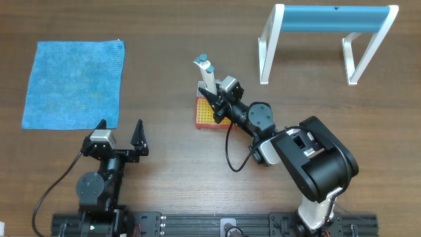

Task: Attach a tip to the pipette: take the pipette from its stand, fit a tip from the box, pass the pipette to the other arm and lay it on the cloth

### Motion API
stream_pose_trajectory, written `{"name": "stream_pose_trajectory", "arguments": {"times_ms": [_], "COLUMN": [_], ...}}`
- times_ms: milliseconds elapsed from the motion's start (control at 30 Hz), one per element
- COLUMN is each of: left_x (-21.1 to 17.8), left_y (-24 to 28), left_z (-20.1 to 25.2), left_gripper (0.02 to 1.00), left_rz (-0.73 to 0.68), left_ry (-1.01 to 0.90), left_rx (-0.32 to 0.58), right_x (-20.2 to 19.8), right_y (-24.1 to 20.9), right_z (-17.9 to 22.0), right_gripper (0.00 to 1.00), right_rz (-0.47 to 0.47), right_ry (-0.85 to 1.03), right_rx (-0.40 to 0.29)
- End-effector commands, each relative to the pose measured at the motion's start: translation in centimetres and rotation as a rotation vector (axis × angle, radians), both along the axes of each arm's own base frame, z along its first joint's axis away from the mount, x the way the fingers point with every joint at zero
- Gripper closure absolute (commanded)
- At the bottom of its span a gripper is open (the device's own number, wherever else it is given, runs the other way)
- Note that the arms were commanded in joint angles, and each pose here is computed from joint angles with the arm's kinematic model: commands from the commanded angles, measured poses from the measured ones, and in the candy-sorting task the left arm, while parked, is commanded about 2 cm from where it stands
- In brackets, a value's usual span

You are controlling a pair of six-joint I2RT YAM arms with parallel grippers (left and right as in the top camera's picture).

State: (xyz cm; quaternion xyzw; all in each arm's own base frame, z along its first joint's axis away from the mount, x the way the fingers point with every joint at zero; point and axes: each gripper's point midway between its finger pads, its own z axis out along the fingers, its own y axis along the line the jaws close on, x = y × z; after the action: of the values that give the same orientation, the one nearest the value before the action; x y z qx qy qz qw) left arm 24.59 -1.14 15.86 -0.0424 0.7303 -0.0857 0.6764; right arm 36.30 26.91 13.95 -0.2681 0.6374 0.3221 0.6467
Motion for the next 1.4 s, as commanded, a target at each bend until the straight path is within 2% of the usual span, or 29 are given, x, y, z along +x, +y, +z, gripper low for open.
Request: {"name": "stream_pose_trajectory", "arguments": {"times_ms": [33,233,600,867,1067,1133,1400], "left_x": [0.0,0.0,0.0,0.0,0.0,0.0,0.0], "left_y": [0.1,0.1,0.1,0.1,0.1,0.1,0.1], "left_z": [-0.2,-0.2,-0.2,-0.2,-0.2,-0.2,-0.2], "left_gripper": [0.023,0.023,0.02,0.02,0.023,0.023,0.023], "left_rz": [0.006,0.006,0.006,0.006,0.006,0.006,0.006], "left_ry": [0.002,0.002,0.002,0.002,0.002,0.002,0.002], "left_rx": [0.017,0.017,0.017,0.017,0.017,0.017,0.017], "right_x": [0.4,0.4,-1.0,-1.7,-1.6,-1.3,0.5], "right_y": [0.2,0.1,-0.7,-1.0,-1.1,-0.9,0.1], "right_z": [0.2,0.1,-2.5,-6.1,-6.0,-5.4,5.4], "right_gripper": [0.917,0.923,0.921,0.923,0.923,0.921,0.923], "right_rz": [0.002,0.001,0.001,0.001,0.001,0.001,0.0], "right_ry": [-0.014,-0.01,0.058,0.134,0.133,0.116,-0.119], "right_rx": [0.003,0.001,-0.041,-0.082,-0.081,-0.072,0.056]}}
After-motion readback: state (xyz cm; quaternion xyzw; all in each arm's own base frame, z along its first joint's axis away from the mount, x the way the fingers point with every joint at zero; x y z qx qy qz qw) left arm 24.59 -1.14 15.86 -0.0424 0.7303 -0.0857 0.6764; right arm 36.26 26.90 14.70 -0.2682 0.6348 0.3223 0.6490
